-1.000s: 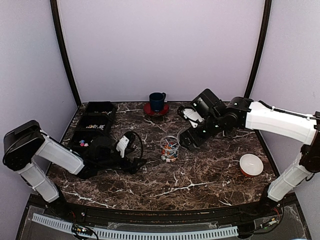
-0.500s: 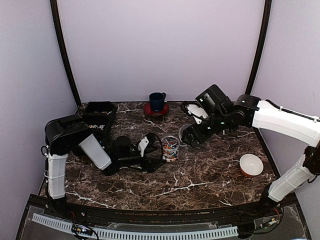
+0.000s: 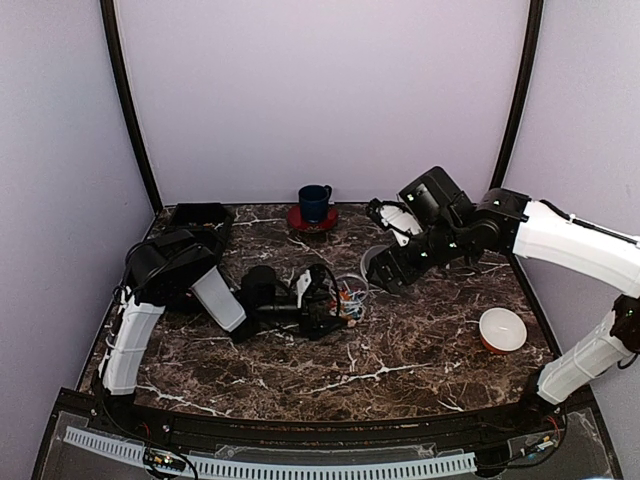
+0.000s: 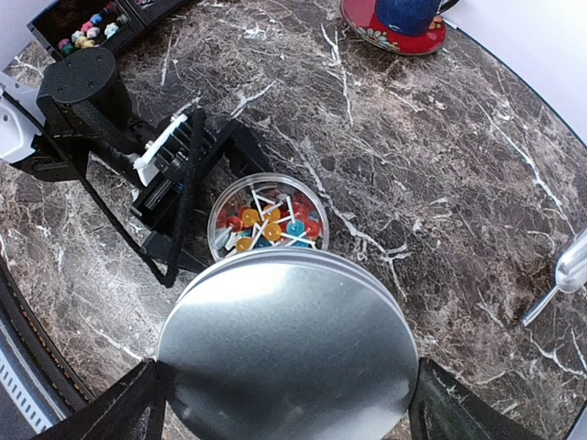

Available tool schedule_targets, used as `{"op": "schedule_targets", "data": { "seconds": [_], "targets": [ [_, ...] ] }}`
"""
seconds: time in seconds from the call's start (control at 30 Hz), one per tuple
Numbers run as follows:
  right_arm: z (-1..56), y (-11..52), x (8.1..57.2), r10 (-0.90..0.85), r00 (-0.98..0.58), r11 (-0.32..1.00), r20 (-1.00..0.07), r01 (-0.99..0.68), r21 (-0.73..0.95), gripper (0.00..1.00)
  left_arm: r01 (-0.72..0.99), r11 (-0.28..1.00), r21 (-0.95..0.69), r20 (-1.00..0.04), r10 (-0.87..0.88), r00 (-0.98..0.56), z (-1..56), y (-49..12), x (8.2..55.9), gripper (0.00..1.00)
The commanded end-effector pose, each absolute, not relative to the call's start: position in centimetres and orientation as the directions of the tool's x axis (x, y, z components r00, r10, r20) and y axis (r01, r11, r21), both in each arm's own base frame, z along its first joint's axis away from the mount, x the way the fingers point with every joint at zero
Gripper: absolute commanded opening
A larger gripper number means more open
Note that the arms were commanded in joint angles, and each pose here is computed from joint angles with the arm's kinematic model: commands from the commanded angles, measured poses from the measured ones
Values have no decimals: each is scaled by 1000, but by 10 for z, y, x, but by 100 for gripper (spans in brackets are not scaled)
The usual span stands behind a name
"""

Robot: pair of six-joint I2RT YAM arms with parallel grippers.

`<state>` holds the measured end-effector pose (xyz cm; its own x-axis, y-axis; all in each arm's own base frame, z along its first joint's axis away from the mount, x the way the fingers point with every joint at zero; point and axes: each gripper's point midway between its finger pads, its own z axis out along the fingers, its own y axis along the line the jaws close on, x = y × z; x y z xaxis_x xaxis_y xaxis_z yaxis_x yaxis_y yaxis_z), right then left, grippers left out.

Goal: Pack the candies
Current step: Move the packing bottle to the center of the board.

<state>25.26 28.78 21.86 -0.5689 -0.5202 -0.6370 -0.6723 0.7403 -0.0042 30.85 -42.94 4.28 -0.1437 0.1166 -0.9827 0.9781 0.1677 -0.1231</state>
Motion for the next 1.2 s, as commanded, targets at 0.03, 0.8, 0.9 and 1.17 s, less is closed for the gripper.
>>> {"op": "schedule_targets", "data": {
  "seconds": [0.03, 0.8, 0.9, 1.17],
  "targets": [
    [222, 283, 252, -532, -566, 736, -630, -677, -13, 90, 981, -58, -185, -978, 105, -178, 41, -437, 276, 98],
    [167, 302, 222, -822, -411, 483, -395, -870, -100, 90, 949, -212, -231, -973, 61, -223, 13, -441, 223, 99],
    [169, 307, 216, -836, -383, 450, -394, -888, -92, 90, 950, -200, -239, -971, 73, -229, 8, -442, 222, 99],
    [157, 311, 209, -870, -353, 408, -345, -908, -100, 90, 947, -205, -248, -962, 167, -215, -9, -448, 214, 99]
  ]
}}
